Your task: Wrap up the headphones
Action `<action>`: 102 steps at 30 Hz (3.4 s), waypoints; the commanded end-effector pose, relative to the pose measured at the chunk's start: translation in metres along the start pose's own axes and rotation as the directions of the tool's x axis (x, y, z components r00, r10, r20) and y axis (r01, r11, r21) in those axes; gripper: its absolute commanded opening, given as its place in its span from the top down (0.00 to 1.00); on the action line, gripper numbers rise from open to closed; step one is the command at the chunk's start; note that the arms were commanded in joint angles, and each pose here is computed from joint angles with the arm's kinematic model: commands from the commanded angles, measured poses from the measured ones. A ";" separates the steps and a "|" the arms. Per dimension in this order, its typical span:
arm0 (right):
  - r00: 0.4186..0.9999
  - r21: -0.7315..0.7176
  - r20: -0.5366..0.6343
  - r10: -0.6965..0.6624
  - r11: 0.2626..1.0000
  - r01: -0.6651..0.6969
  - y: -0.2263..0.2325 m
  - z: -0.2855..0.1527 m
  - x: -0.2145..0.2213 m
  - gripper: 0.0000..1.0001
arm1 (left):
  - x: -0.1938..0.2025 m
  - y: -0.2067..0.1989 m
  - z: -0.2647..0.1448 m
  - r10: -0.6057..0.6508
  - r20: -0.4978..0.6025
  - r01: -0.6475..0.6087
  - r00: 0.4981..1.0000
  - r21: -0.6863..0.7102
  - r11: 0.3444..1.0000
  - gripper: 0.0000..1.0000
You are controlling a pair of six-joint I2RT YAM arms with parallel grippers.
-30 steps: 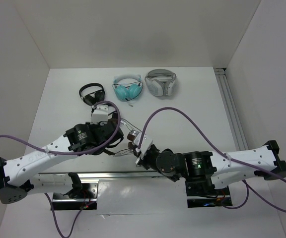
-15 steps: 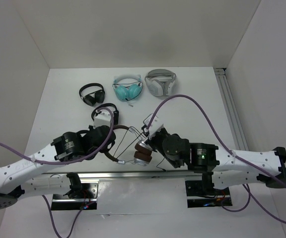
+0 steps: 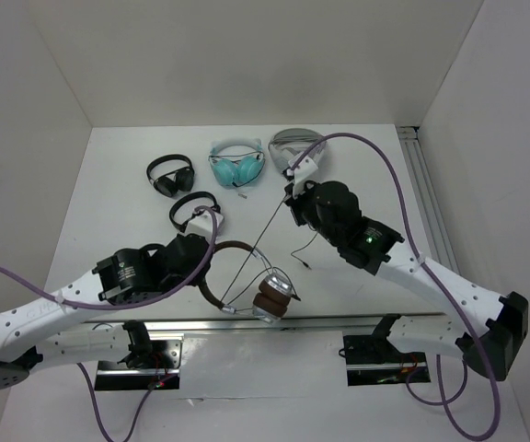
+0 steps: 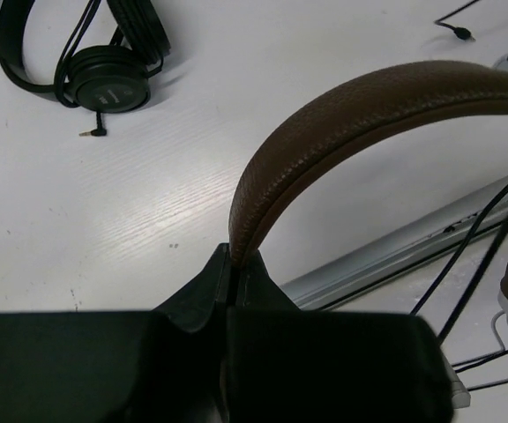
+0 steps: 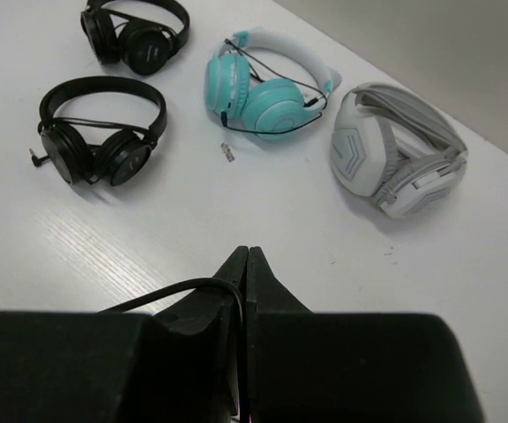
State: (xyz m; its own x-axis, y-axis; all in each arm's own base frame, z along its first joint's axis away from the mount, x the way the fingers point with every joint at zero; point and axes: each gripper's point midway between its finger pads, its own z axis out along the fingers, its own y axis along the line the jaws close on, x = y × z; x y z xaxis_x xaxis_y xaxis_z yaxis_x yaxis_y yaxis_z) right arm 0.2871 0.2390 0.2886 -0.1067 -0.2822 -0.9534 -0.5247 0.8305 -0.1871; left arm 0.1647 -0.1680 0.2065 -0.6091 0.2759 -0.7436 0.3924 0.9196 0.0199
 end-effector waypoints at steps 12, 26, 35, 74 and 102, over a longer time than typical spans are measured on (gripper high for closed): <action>0.988 -0.103 0.113 0.105 0.990 -0.094 -0.009 0.025 -0.033 0.93 | -0.011 -0.028 -0.023 0.062 0.037 -0.069 0.997 0.218 0.973 1.00; 0.964 -0.350 0.021 0.265 0.905 -0.241 0.051 0.042 0.036 0.99 | -0.093 -0.015 -0.083 -0.183 0.231 0.127 0.956 0.235 0.964 1.00; 0.908 -0.561 0.007 0.420 0.753 -0.344 0.106 0.042 0.053 0.91 | -0.144 -0.018 -0.104 -0.357 0.286 0.288 0.889 0.255 0.923 1.00; 0.968 -0.623 -0.035 0.249 0.752 -0.216 0.281 -0.105 0.104 1.00 | -0.166 0.107 -0.030 -0.580 0.442 0.712 0.684 -0.235 0.661 1.00; 0.978 -0.072 0.034 -0.207 0.975 0.209 0.162 -0.127 0.004 1.00 | -0.039 0.045 0.026 -0.134 -0.043 0.128 0.990 -0.120 0.985 1.00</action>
State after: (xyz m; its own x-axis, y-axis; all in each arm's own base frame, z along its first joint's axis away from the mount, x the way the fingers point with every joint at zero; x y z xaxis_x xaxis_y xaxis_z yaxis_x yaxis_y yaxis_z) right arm 0.0783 0.3361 0.2603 0.0095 -0.4097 -0.9122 -0.6811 0.6652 -0.3059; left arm 0.2344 -0.1135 0.2035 -0.7378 0.0793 -0.6703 0.0496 0.9968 0.0634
